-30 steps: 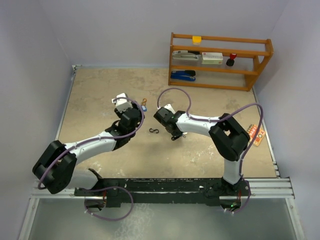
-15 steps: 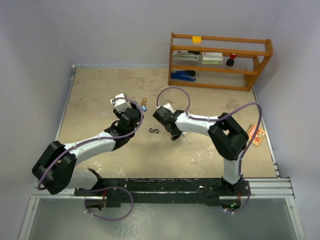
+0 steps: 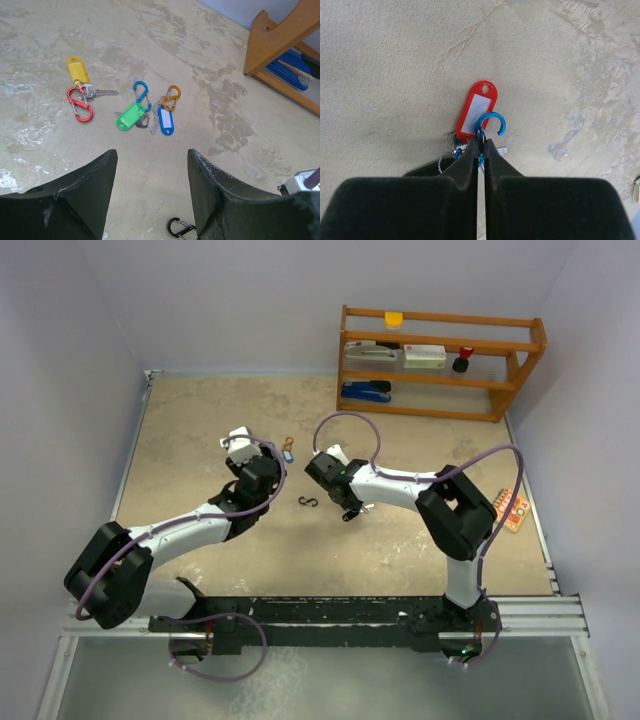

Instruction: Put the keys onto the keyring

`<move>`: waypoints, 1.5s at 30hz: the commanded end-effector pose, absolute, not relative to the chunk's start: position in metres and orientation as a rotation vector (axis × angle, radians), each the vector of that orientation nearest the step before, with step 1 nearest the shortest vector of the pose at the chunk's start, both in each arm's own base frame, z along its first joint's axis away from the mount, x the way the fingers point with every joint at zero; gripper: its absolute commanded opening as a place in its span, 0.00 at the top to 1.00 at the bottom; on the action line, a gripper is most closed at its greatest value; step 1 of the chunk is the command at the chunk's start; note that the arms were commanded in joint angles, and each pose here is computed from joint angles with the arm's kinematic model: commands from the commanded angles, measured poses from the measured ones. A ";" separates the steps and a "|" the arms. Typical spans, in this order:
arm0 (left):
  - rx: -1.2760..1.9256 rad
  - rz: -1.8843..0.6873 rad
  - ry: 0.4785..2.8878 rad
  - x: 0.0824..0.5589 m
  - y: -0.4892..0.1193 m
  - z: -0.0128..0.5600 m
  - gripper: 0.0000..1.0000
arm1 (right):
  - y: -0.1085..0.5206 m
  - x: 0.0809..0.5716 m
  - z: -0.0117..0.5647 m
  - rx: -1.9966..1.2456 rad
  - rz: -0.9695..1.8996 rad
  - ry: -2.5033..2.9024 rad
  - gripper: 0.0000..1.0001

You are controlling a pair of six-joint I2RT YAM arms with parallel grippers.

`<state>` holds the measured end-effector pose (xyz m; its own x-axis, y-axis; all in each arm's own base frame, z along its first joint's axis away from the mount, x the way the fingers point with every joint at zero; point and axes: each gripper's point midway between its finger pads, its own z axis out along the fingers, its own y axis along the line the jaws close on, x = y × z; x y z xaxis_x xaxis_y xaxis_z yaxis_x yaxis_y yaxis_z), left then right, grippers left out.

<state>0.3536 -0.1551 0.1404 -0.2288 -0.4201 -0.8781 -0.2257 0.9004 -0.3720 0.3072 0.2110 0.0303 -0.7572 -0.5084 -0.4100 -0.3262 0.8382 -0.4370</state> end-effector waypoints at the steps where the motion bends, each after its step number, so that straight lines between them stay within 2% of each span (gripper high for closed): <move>1: -0.515 -0.216 1.784 0.356 -0.153 0.146 0.44 | 0.217 0.316 0.045 -0.556 -0.463 2.449 1.00; 33: -0.520 -0.217 1.790 0.357 -0.150 0.143 0.44 | 0.215 0.323 0.044 -0.543 -0.519 2.433 1.00; 45: -0.517 -0.218 1.800 0.358 -0.151 0.139 0.44 | 0.203 0.325 0.060 -0.470 -0.568 2.379 1.00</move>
<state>0.3539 -0.1511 0.1341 -0.2384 -0.4182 -0.8765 -0.2331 0.9008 -0.3663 0.3187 0.2072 0.0338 -0.7534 -0.4963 -0.4313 -0.2661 0.8300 -0.4901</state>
